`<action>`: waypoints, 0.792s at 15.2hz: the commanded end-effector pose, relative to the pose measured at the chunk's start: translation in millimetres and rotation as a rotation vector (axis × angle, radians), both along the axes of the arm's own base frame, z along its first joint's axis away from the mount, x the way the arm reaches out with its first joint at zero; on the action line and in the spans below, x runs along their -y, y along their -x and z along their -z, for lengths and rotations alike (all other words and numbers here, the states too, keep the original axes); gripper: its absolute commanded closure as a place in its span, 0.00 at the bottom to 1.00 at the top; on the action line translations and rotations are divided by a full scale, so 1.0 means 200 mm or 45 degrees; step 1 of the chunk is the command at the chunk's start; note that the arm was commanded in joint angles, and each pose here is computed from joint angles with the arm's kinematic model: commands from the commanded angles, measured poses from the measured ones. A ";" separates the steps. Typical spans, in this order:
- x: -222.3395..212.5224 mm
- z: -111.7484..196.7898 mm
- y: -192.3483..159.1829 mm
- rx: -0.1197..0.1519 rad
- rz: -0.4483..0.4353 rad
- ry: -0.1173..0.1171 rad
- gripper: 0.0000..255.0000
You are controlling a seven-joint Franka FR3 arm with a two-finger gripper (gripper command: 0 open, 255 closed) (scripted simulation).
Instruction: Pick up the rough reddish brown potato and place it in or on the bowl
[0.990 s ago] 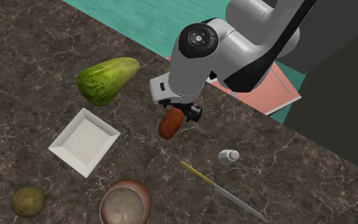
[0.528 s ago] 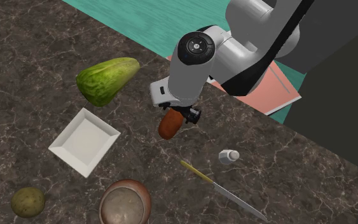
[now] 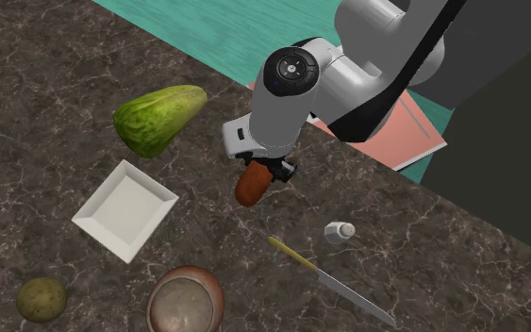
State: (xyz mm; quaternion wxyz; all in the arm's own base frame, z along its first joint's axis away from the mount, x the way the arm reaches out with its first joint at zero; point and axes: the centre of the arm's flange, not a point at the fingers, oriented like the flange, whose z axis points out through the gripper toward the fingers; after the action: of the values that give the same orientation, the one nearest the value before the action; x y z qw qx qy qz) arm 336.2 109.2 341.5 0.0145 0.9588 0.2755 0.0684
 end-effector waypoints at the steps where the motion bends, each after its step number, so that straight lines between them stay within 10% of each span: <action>1: 0.00 0.00 0.00 -0.001 0.000 0.000 1.00; 12: 0.00 -0.18 0.00 -0.001 0.000 0.000 1.00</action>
State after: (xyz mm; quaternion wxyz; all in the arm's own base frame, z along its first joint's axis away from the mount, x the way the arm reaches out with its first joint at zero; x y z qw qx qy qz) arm 336.2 109.5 373.6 0.0144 0.9588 0.2755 0.0684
